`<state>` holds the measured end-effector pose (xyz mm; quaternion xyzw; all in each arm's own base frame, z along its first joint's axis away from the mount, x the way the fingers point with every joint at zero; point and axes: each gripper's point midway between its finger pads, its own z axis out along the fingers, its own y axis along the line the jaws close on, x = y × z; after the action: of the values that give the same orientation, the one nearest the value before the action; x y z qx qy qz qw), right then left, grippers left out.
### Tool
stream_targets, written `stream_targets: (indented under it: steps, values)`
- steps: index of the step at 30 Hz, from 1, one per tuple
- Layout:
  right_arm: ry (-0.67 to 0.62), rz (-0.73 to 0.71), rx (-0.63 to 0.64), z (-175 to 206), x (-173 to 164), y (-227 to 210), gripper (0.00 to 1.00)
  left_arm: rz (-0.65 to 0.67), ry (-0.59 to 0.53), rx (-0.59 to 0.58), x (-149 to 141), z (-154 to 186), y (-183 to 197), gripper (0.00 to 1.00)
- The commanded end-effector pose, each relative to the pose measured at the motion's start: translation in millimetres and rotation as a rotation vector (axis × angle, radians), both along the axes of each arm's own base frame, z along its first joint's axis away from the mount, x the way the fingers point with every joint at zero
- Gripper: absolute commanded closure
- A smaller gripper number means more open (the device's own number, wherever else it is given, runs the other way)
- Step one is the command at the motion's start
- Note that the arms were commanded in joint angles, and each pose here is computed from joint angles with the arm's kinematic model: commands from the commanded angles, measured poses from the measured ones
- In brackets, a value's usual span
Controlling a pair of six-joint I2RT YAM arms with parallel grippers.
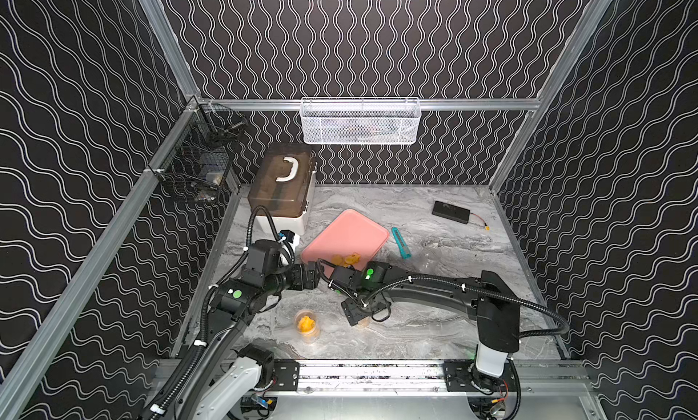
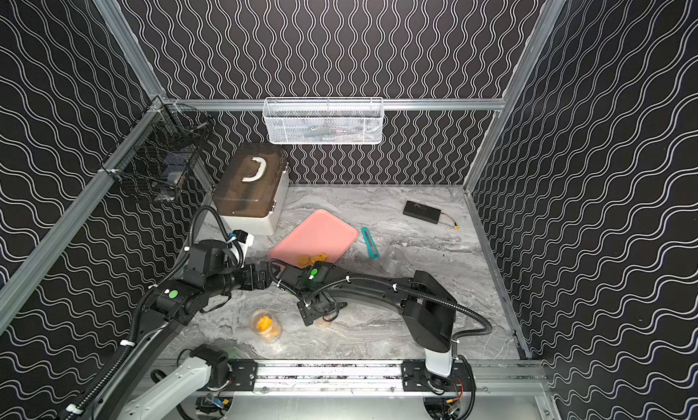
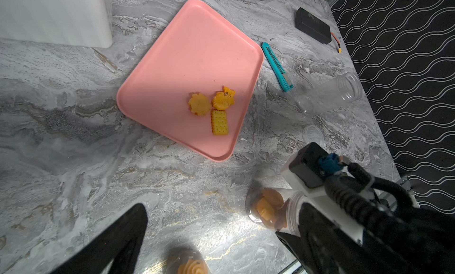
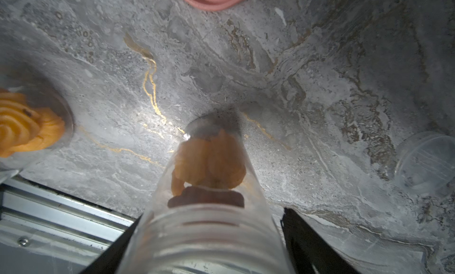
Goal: Pour the cookies out of the jar
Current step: Pick up the jar from the center of the board.
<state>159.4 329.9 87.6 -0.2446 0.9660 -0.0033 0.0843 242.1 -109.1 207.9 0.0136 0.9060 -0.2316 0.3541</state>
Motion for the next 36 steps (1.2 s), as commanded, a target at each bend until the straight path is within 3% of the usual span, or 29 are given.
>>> stream_targets:
  steps: [1,11,24,30,36]
  values:
    - [-0.006,-0.007,-0.004,-1,1,0,0.21,-0.008,-0.019,-0.002,2,5,-1,0.01]
    - [-0.006,-0.002,-0.003,0,2,2,0.30,-0.008,-0.019,-0.001,1,5,-1,0.01]
    - [-0.044,-0.027,0.008,14,6,-4,0.33,-0.006,-0.022,-0.002,1,5,-1,0.01]
    - [-0.062,-0.075,0.023,24,17,-20,0.33,-0.008,-0.024,0.001,0,6,-2,0.01]
    - [-0.042,-0.163,0.115,42,38,-48,0.33,-0.018,-0.023,-0.002,0,6,-4,0.01]
